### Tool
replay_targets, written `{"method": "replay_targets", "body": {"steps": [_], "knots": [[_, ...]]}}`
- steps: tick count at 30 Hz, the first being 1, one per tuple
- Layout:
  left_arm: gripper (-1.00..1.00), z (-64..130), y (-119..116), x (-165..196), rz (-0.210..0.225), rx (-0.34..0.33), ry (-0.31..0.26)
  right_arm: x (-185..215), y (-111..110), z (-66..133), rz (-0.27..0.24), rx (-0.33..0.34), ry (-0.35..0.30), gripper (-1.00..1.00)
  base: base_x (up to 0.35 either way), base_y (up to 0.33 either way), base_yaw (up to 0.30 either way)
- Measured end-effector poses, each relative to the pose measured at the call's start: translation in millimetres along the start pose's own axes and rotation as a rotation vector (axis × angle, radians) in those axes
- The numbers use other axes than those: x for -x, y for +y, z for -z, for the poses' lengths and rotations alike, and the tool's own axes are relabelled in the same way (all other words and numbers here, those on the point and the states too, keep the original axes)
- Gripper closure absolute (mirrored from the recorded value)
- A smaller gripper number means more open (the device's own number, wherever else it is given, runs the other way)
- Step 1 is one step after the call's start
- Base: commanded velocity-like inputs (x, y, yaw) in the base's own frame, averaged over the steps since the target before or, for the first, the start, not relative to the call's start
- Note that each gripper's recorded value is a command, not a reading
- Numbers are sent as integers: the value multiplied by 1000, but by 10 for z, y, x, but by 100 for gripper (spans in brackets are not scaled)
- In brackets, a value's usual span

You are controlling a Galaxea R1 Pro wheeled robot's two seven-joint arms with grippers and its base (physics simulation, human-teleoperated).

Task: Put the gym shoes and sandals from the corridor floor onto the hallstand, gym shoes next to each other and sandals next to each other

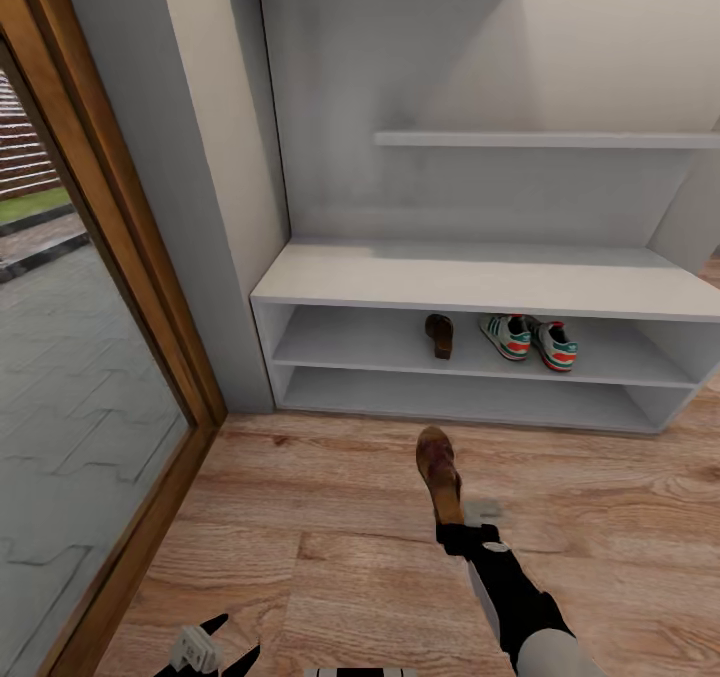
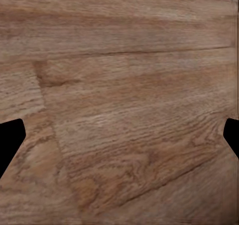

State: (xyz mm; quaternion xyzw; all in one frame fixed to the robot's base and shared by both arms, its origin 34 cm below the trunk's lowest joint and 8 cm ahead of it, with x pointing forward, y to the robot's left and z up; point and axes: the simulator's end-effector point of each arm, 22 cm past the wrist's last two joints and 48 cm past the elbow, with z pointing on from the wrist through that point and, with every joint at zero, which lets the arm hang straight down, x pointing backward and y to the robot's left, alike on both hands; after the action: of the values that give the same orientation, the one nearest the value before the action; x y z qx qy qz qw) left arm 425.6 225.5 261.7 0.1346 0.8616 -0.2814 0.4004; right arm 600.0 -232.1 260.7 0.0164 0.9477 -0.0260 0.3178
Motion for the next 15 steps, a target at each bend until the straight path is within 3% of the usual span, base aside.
{"method": "replay_targets", "body": {"steps": [1,2,4,10,15], "knots": [[-100,-4,-20,-26,-6,-7,11,212,204,8,14,2,3,100,0,0,0],[-100,-9,-54,-75,-13,-17,28,459,261,17,42,-31,9,100,0,0,0],[-100,-7,-73,-114,-24,-25,44,740,186,28,62,-77,0,100,0,0,0],[-100,-4,-79,-138,-44,-33,60,1462,110,95,73,-126,-48,100,0,0,0],[-100,-5,-80,-136,-50,-34,62,1691,80,141,75,-140,-32,100,0,0,0]]}}
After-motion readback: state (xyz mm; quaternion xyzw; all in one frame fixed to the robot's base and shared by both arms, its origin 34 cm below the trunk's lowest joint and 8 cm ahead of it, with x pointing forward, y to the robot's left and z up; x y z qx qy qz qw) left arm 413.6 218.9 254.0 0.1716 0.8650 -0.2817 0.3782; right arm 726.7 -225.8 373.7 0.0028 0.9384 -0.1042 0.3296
